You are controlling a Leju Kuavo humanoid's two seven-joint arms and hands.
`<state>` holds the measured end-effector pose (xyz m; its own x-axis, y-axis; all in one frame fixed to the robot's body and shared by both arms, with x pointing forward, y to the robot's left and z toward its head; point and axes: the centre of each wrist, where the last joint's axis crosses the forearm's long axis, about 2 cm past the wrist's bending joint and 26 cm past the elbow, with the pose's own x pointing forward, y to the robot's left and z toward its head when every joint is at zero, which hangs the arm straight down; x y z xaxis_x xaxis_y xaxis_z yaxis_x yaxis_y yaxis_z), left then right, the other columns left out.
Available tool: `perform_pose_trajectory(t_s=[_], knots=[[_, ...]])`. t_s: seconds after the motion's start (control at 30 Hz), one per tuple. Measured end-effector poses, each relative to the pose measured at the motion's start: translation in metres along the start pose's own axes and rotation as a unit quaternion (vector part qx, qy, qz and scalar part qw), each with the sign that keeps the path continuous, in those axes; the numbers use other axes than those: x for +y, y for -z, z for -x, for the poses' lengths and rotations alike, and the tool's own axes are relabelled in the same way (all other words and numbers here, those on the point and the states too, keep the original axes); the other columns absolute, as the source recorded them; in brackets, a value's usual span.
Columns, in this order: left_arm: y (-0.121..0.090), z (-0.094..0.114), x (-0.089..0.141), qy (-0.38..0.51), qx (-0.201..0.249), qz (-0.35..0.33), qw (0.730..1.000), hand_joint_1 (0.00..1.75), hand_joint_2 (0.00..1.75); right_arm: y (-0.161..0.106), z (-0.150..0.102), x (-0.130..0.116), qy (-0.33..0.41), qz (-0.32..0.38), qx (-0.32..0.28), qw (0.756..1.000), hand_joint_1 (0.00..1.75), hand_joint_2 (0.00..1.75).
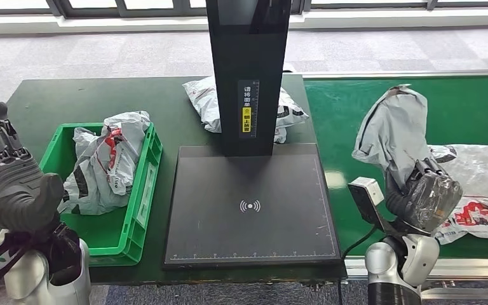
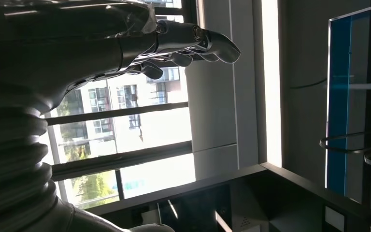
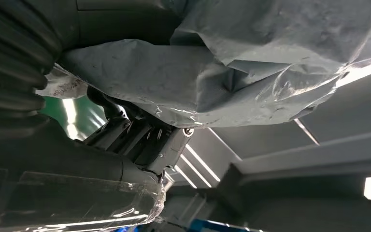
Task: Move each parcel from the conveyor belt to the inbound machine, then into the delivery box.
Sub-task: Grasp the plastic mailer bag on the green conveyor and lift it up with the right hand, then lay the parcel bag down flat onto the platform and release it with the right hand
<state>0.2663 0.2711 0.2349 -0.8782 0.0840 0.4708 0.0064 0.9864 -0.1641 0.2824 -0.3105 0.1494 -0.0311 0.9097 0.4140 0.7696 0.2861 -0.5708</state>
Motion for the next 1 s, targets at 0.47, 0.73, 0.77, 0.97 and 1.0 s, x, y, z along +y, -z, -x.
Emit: perform_pose_trajectory(t_s=[0.47,0.73,0.77,0.97,1.0], knots=[[0.001,0.004,-0.001,-0.004,0.002,-0.002,1.0,0.0,1.75,0.011,-0.024,-0.017,0.025,0.06,-0.004,0.998,1.75,1.75],[0.004,0.008,-0.003,-0.009,-0.002,-0.001,1.0,0.0,1.75,0.013,-0.036,-0.015,0.09,0.058,-0.032,0.994,1.75,1.75],[0.005,0.009,-0.004,-0.01,-0.003,0.0,1.0,0.0,1.75,0.013,-0.043,-0.01,0.103,0.04,-0.03,0.993,1.75,1.75],[0.011,0.016,-0.012,-0.022,-0.005,0.01,1.0,0.0,1.75,0.0,-0.093,0.028,0.183,-0.076,-0.061,0.978,1.75,1.75],[0.011,0.017,-0.013,-0.025,-0.004,0.011,1.0,0.0,1.75,-0.005,-0.1,0.035,0.197,-0.097,-0.065,0.973,1.75,1.75]])
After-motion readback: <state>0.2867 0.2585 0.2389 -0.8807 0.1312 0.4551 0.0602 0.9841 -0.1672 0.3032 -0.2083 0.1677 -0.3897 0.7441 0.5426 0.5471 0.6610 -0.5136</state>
